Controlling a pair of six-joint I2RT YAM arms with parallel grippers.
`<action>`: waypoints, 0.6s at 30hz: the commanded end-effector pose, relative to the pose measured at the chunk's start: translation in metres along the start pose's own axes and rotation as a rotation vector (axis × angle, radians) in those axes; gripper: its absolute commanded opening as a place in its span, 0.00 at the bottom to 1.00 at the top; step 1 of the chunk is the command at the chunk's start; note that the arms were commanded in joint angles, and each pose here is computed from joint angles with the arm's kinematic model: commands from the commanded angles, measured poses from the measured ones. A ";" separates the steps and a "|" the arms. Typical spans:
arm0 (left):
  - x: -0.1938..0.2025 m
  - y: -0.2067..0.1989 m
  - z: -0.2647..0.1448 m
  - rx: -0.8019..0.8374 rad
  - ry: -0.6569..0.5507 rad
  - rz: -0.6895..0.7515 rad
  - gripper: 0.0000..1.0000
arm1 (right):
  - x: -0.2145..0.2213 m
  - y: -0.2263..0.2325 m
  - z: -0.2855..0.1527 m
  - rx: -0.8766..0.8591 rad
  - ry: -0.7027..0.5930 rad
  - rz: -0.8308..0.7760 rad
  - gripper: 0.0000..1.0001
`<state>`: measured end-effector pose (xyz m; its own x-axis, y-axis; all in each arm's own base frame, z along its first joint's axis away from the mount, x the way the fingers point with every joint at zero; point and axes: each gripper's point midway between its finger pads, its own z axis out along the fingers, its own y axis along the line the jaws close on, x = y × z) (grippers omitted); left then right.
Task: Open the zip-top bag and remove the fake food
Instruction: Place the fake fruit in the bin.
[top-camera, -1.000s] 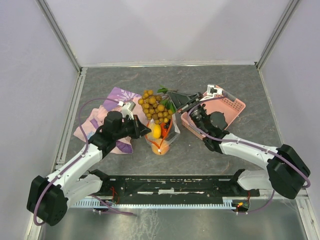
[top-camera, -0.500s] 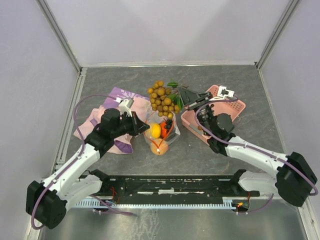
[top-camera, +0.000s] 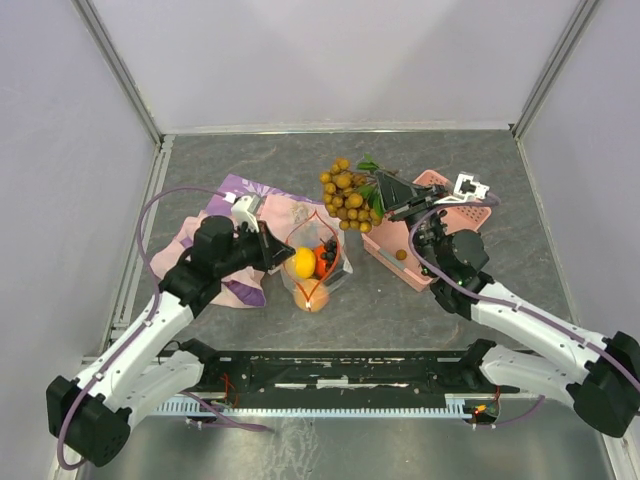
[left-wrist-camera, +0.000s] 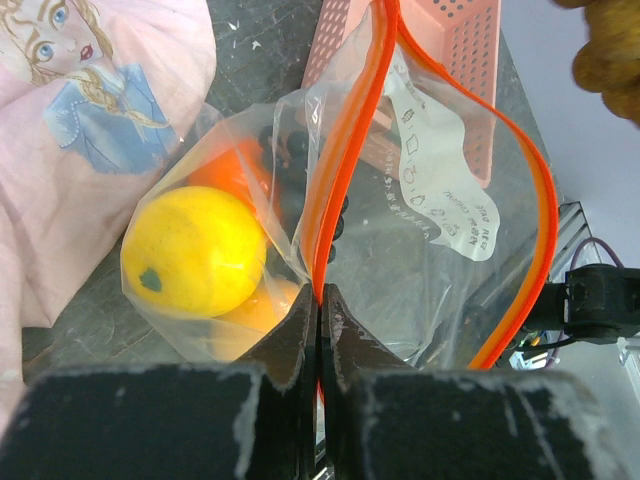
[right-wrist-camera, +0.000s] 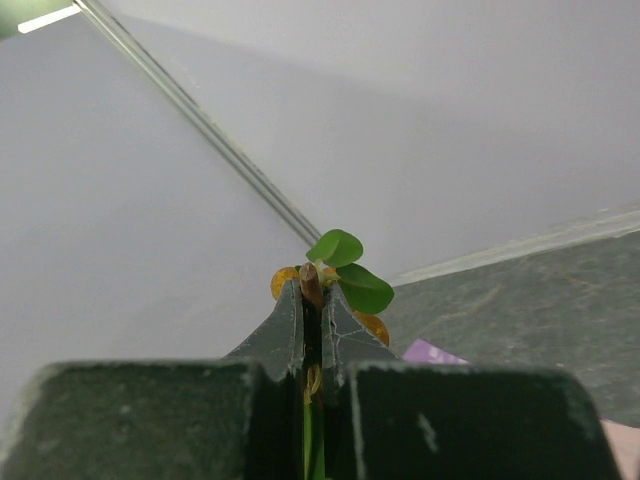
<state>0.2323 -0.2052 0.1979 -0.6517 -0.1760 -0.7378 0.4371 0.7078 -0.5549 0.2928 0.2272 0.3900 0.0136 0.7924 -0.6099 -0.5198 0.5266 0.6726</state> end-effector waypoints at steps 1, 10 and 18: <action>-0.036 -0.015 -0.015 0.009 -0.097 0.086 0.03 | -0.024 -0.002 0.002 0.068 -0.013 -0.139 0.01; -0.048 -0.013 -0.026 -0.045 -0.116 0.136 0.03 | -0.029 -0.038 -0.013 0.188 0.006 -0.320 0.02; -0.054 -0.008 -0.028 -0.082 -0.129 0.158 0.03 | -0.040 -0.080 -0.022 0.319 0.017 -0.429 0.09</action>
<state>0.2382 -0.1880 0.2256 -0.5815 -0.1478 -0.8000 0.4376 0.7722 -0.4607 0.3128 0.1701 0.3459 0.1050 0.5145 -0.8510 -0.2503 0.8419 0.4781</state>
